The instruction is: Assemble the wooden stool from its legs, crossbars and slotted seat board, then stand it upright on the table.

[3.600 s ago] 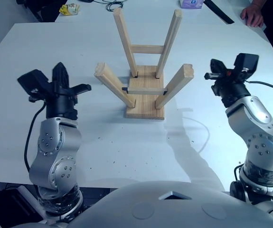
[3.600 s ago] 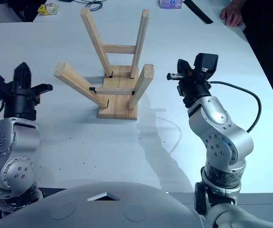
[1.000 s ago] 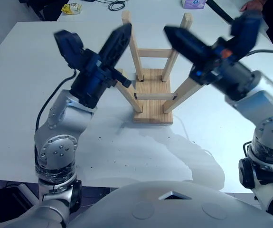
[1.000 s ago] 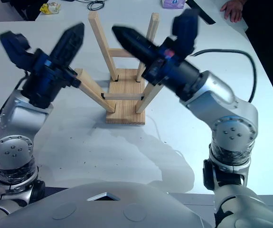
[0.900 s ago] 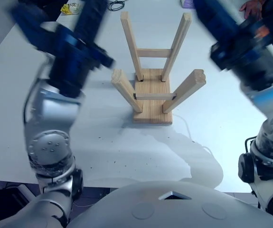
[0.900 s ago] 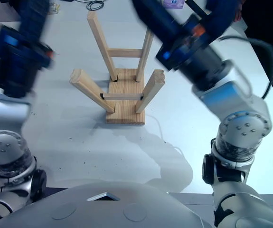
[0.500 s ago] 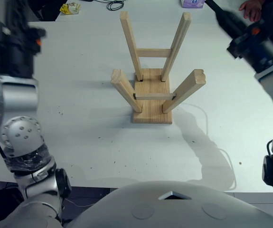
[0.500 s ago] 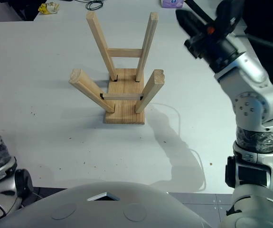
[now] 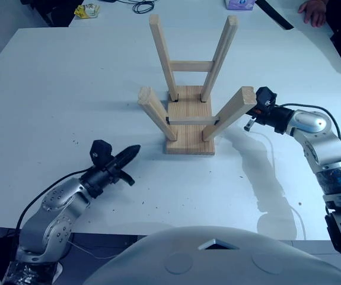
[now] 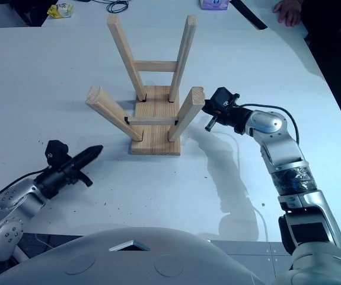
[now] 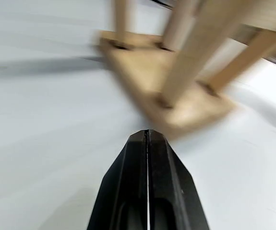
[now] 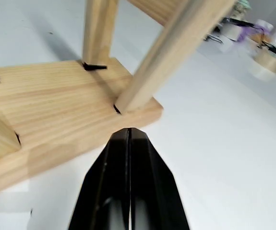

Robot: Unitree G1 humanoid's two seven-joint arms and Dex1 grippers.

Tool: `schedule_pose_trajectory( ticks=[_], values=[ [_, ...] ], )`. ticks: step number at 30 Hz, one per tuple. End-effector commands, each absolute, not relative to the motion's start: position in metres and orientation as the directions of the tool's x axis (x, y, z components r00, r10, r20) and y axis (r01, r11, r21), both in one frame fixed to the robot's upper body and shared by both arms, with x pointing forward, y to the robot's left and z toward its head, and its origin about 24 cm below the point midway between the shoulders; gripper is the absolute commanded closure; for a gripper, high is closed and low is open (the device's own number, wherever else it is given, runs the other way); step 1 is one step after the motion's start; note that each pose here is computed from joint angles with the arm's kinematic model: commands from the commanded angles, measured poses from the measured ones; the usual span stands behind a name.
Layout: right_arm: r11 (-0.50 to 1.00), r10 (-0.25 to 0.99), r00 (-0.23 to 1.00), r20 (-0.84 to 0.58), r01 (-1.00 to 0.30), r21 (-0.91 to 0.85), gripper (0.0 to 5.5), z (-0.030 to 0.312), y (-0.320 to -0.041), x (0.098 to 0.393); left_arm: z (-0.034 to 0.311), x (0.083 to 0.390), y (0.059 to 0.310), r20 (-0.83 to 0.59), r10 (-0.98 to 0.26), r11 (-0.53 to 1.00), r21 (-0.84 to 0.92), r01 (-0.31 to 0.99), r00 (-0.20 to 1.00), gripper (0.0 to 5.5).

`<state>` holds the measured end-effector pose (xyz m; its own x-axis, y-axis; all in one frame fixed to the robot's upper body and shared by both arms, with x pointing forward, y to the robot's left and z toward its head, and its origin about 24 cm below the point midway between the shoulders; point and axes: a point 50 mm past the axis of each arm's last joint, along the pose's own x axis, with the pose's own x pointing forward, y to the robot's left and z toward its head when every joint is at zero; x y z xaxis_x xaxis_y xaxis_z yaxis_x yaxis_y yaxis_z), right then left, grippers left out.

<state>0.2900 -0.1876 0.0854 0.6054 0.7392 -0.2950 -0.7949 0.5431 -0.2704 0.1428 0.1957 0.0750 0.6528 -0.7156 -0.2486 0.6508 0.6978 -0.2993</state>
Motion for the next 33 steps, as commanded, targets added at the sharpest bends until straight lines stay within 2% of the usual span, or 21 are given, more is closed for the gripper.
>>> schedule_pose_trajectory(
  ticks=[1,7,12,21,25,29,31,33],
  values=[
    [0.424,0.812,0.493,-0.312,-0.866,-0.266,5.50,0.078,-0.170,0.291,0.091,0.158,0.179,-0.158,-0.815,0.578,-0.279,0.767,0.557,5.48],
    [0.312,0.863,0.381,-0.332,-0.919,-0.242,5.50,0.071,-0.156,0.290,0.093,0.186,0.160,-0.074,-0.821,0.563,-0.273,0.780,0.566,5.48],
    [0.246,0.880,0.314,-0.357,-0.943,-0.223,5.50,0.069,-0.158,0.280,0.084,0.197,0.159,-0.114,-0.837,0.544,-0.278,0.792,0.535,5.48],
    [0.172,0.914,0.198,-0.355,-0.980,-0.104,5.50,0.066,-0.152,0.236,0.073,0.206,0.204,-0.266,-0.780,0.619,-0.193,0.761,0.567,5.48],
    [0.154,0.950,0.155,-0.272,-0.988,-0.023,5.50,0.078,-0.134,0.218,0.074,0.226,0.227,-0.282,-0.723,0.681,-0.137,0.720,0.631,5.48],
    [0.164,0.962,0.151,-0.227,-0.986,0.041,5.50,0.077,-0.115,0.217,0.069,0.240,0.241,-0.298,-0.683,0.717,-0.104,0.689,0.667,5.48],
    [0.214,0.950,0.198,-0.240,-0.976,0.043,5.50,0.076,-0.122,0.221,0.066,0.241,0.249,-0.297,-0.645,0.755,-0.106,0.647,0.704,5.48],
    [0.281,0.922,0.263,-0.284,-0.959,0.025,5.50,0.078,-0.148,0.227,0.064,0.226,0.250,-0.283,-0.644,0.761,-0.145,0.633,0.710,5.48]
  ],
)
